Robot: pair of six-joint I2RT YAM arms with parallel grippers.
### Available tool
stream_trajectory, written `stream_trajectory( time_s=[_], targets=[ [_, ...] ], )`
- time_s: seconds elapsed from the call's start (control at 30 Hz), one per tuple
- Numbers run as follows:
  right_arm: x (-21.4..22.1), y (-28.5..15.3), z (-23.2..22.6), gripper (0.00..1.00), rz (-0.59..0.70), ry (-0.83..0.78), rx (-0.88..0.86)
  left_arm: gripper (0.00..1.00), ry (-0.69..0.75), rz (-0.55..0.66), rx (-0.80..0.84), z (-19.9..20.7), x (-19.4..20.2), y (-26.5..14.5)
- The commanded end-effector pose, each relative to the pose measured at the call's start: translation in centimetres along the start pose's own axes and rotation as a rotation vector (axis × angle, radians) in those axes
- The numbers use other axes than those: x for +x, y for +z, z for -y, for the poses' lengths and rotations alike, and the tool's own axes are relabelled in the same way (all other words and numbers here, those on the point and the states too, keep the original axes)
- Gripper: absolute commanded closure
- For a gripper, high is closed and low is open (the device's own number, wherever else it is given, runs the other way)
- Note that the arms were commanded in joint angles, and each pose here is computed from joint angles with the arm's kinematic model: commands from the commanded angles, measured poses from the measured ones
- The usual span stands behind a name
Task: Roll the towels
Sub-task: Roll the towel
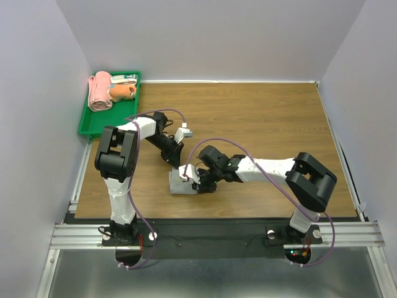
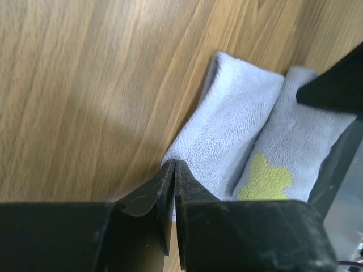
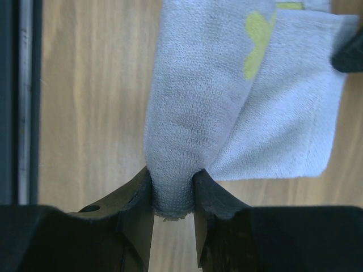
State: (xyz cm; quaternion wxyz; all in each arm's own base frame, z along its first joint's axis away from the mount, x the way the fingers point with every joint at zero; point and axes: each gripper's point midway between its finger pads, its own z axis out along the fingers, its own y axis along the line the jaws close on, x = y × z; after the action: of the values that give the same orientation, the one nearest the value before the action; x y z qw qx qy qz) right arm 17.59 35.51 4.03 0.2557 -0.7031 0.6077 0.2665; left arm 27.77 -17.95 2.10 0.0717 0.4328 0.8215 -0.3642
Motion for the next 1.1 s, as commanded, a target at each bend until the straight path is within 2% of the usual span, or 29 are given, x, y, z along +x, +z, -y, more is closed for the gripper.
stream_trajectory(
  time_s=[0.0, 0.23, 0.63, 0.87, 1.07],
  targets=[
    [1.0, 0.1, -5.3, 0.99, -0.077, 0.246, -0.244, 0.83, 0.029, -0.023, -0.07, -2.6, -0.1, 1.0],
    [1.3, 1.5, -7.8, 0.99, -0.085, 0.429, -0.415, 0.83, 0.024, -0.037, -0.069, -2.4, 0.7, 1.2],
    [0.9, 2.2, -5.3, 0.99, -0.006, 0.84, -0.62, 0.81, 0.017, -0.02, -0.041, -2.0, 0.4, 1.4],
    [2.5, 3.1, -4.7, 0.99, -0.032, 1.007, -0.67, 0.61, 0.016, 0.025, -0.052, -1.8, -0.9, 0.8],
    [3.8, 3.8, -4.6, 0.99, -0.061, 1.085, -0.68, 0.51, -0.011, 0.051, -0.066, -2.2, -1.7, 0.0]
  ],
)
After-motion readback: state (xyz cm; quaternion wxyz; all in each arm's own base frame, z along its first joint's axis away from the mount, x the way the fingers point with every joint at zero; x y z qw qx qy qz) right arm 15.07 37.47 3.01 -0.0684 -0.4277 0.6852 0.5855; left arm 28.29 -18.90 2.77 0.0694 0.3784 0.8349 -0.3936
